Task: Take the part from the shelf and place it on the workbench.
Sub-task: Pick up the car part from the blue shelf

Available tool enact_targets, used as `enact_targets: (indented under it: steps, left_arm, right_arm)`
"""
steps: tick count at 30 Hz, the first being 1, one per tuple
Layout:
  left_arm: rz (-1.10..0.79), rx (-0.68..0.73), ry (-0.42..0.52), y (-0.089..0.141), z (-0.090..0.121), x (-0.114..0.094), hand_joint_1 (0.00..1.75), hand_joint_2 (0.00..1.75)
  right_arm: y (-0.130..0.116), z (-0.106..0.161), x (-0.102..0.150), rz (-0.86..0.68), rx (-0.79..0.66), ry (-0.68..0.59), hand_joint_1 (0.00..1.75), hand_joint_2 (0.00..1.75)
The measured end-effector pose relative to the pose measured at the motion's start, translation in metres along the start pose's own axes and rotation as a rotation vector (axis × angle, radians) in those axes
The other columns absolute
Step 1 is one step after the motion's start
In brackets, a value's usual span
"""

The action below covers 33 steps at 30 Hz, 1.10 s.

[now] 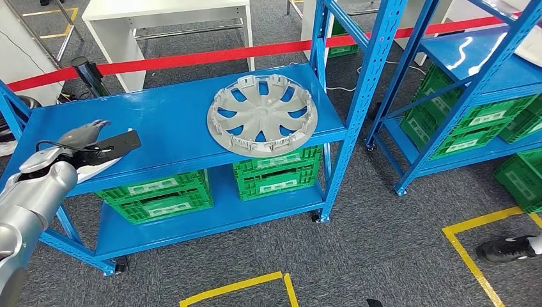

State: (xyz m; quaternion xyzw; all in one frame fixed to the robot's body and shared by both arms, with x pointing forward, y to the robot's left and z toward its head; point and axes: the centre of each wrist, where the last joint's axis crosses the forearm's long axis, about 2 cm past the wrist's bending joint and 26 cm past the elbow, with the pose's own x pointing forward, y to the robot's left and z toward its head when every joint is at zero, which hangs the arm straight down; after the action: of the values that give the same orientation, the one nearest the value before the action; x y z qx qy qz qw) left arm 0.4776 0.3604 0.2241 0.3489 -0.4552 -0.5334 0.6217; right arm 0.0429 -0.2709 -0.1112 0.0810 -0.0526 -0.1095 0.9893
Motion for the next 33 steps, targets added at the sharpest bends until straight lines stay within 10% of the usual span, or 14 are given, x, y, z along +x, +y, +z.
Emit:
enact_targets:
  steps: [3, 33]
  left_arm:
    - [-0.015, 0.001, 0.024, -0.001, 0.000, 0.000, 0.00, 0.00]
    - [0.027, 0.129, 0.076, -0.018, 0.003, -0.012, 0.00, 0.00]
  right_arm:
    - [0.000, 0.000, 0.000, 0.001, -0.002, 0.000, 0.00, 0.00]
    - [0.001, 0.000, -0.011, 0.011, -0.005, 0.021, 0.00, 0.00]
